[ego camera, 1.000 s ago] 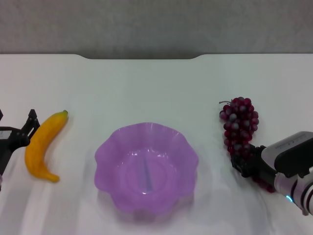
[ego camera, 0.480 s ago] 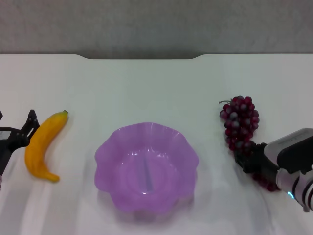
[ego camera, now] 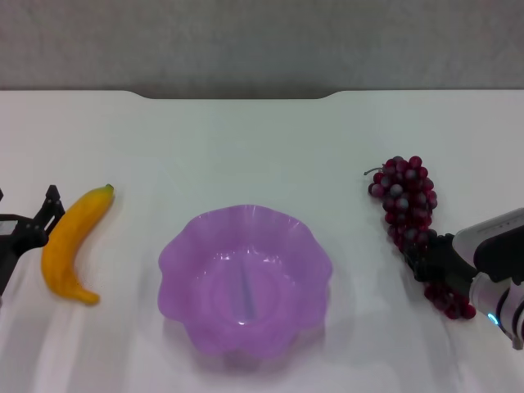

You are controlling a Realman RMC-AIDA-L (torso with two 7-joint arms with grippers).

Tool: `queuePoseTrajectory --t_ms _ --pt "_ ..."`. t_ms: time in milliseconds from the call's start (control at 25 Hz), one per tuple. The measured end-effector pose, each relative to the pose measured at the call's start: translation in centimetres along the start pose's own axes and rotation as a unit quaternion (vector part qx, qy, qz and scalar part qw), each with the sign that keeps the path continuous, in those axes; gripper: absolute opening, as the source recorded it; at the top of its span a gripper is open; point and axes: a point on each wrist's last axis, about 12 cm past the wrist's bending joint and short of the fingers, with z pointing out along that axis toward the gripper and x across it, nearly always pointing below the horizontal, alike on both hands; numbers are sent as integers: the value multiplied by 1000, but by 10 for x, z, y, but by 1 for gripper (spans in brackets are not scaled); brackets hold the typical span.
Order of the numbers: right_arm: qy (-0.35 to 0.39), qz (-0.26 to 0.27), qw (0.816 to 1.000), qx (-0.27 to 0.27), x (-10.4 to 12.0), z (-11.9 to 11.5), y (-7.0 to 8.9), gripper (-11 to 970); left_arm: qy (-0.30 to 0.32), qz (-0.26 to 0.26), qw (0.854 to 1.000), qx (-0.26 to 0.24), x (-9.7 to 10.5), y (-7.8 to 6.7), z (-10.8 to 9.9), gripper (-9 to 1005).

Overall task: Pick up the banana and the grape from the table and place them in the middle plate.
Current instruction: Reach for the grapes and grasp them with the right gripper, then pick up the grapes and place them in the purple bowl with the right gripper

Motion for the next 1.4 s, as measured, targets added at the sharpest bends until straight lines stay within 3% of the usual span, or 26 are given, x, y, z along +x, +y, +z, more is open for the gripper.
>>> queuePoseTrajectory --t_ms 440,680,1400 --pt "-6 1 1000 -3 -2 0 2 351 1 1 1000 -1 0 0 0 893" --pt "-47 10 999 -3 -8 -2 1 342 1 1 1000 -1 1 1 -1 893" --pt "-133 45 990 27 -14 -16 -15 226 4 3 1000 -4 2 4 -3 893"
